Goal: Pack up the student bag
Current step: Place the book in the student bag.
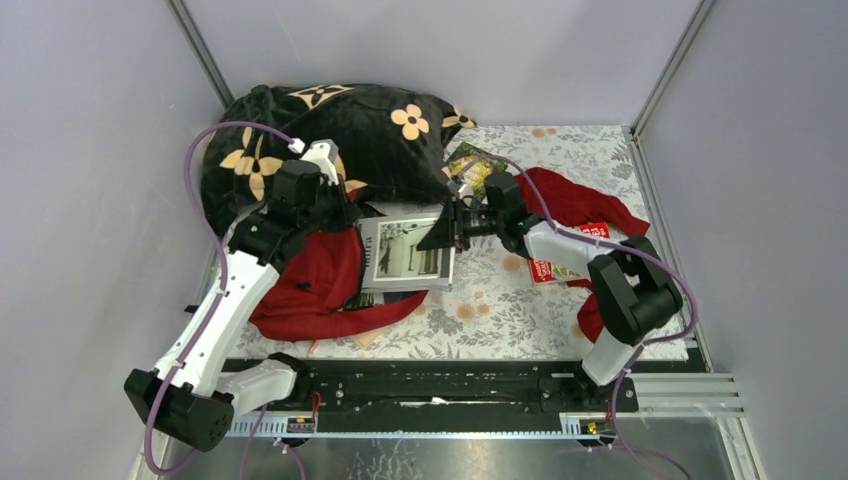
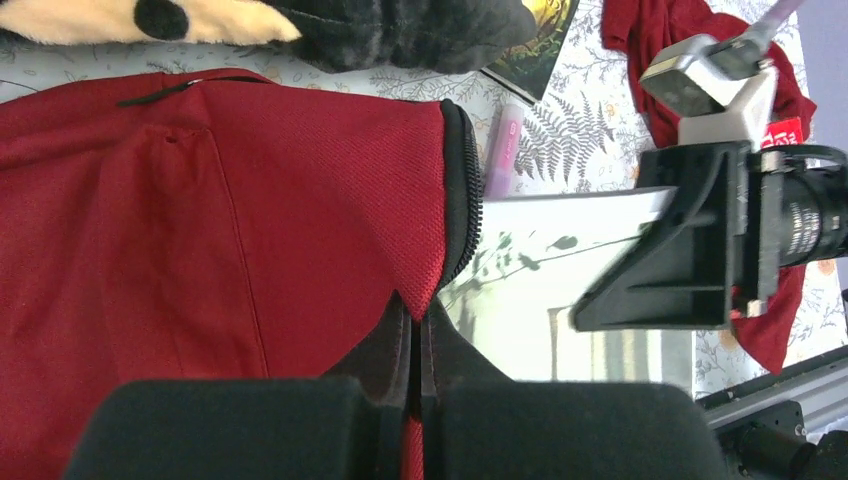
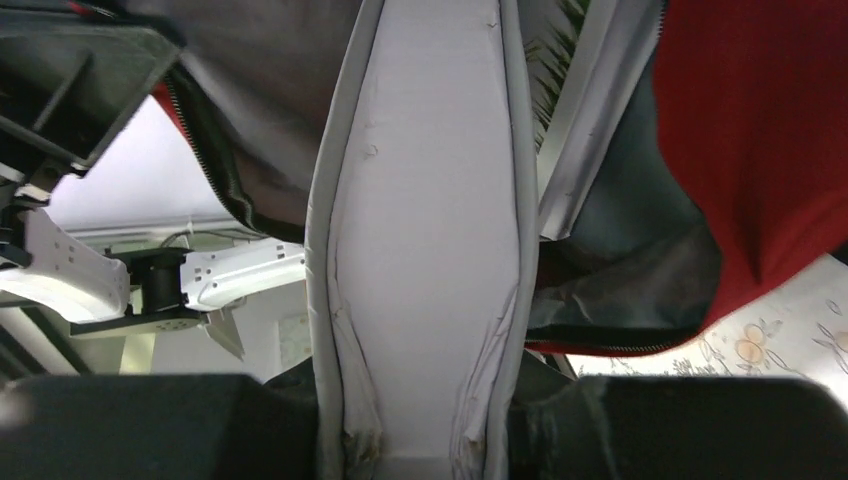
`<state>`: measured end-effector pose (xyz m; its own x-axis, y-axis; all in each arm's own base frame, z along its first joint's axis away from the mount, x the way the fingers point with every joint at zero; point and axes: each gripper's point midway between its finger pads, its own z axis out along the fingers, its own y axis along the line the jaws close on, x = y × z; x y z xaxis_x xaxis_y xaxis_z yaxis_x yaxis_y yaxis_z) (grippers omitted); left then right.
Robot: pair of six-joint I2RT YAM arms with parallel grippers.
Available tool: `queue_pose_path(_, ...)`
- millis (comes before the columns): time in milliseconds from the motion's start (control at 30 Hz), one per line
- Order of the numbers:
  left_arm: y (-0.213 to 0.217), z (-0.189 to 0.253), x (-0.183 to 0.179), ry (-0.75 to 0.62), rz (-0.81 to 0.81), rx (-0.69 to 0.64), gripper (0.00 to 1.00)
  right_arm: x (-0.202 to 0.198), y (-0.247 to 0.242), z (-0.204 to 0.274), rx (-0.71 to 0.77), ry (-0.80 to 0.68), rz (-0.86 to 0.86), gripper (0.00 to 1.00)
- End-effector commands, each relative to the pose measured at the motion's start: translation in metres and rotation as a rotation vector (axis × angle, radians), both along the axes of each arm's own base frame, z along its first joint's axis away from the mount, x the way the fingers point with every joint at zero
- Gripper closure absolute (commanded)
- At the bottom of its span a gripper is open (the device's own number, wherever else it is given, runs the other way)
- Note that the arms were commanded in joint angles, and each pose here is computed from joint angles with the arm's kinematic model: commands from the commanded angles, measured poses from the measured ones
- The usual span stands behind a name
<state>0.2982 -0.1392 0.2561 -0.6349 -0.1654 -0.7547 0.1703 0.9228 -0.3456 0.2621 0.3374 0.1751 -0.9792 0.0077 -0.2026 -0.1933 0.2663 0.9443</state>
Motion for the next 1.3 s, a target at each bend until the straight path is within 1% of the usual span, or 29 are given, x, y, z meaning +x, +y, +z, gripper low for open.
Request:
queue_pose_path(0, 0.000, 0.040, 0.014, -0.140, 0.007, -0.040, 1.00, -0.014, 0.029, 0.016, 0.019, -0.042, 0.153, 0.89)
queue_pose_path(100, 0.004, 0.056, 0.015, -0.190, 0.032, -0.057, 1.00, -0.013, 0.053, 0.015, -0.006, -0.050, 0.188, 0.87)
queue_pose_path(200, 0.008, 0.070, 0.013, -0.230, 0.048, -0.063, 1.00, -0.006, 0.084, 0.021, 0.037, -0.044, 0.194, 0.86)
queue_pose_path(300, 0.014, 0.083, 0.013, -0.259, 0.097, -0.085, 1.00, 0.009, 0.120, 0.023, 0.076, -0.041, 0.150, 0.86)
queue_pose_path(333, 0.017, 0.089, 0.014, -0.274, 0.117, -0.092, 1.00, 0.011, 0.133, 0.012, 0.069, -0.012, 0.153, 0.86)
queue_pose_path(400, 0.017, 0.099, 0.016, -0.298, 0.131, -0.119, 1.00, 0.008, 0.159, 0.011, 0.070, 0.004, 0.177, 0.84)
queue_pose_path(433, 0.017, 0.101, 0.017, -0.303, 0.138, -0.125, 1.00, 0.005, 0.170, 0.008, 0.055, 0.004, 0.192, 0.79)
queue_pose_path(467, 0.018, 0.103, 0.017, -0.307, 0.146, -0.130, 1.00, 0.004, 0.179, 0.004, 0.024, -0.011, 0.206, 0.63)
queue_pose_path(533, 0.020, 0.106, 0.018, -0.314, 0.166, -0.143, 1.00, 0.005, 0.187, -0.016, -0.095, -0.059, 0.212, 0.08)
queue_pose_path(567, 0.020, 0.106, 0.019, -0.320, 0.175, -0.154, 1.00, 0.006, 0.182, -0.027, -0.163, -0.064, 0.201, 0.01)
queue_pose_path(633, 0.022, 0.107, 0.019, -0.334, 0.188, -0.171, 1.00, 0.014, 0.168, -0.037, -0.228, -0.090, 0.163, 0.00)
queue_pose_path(833, 0.030, 0.105, 0.022, -0.332, 0.239, -0.180, 1.00, 0.040, 0.124, -0.038, -0.315, -0.131, 0.030, 0.00)
queue_pose_path(933, 0.033, 0.103, 0.023, -0.335, 0.254, -0.195, 1.00, 0.048, 0.103, -0.044, -0.417, -0.191, -0.023, 0.00)
queue_pose_path(1033, 0.033, 0.100, 0.024, -0.327, 0.255, -0.208, 1.00, 0.055, 0.096, -0.036, -0.462, -0.257, -0.037, 0.00)
queue_pose_path(1133, 0.032, 0.095, 0.027, -0.320, 0.258, -0.217, 1.00, 0.054, 0.094, -0.032, -0.496, -0.265, 0.000, 0.00)
queue_pose_path(1267, 0.029, 0.094, 0.029, -0.314, 0.243, -0.232, 1.00, 0.048, 0.084, -0.036, -0.503, -0.268, -0.022, 0.00)
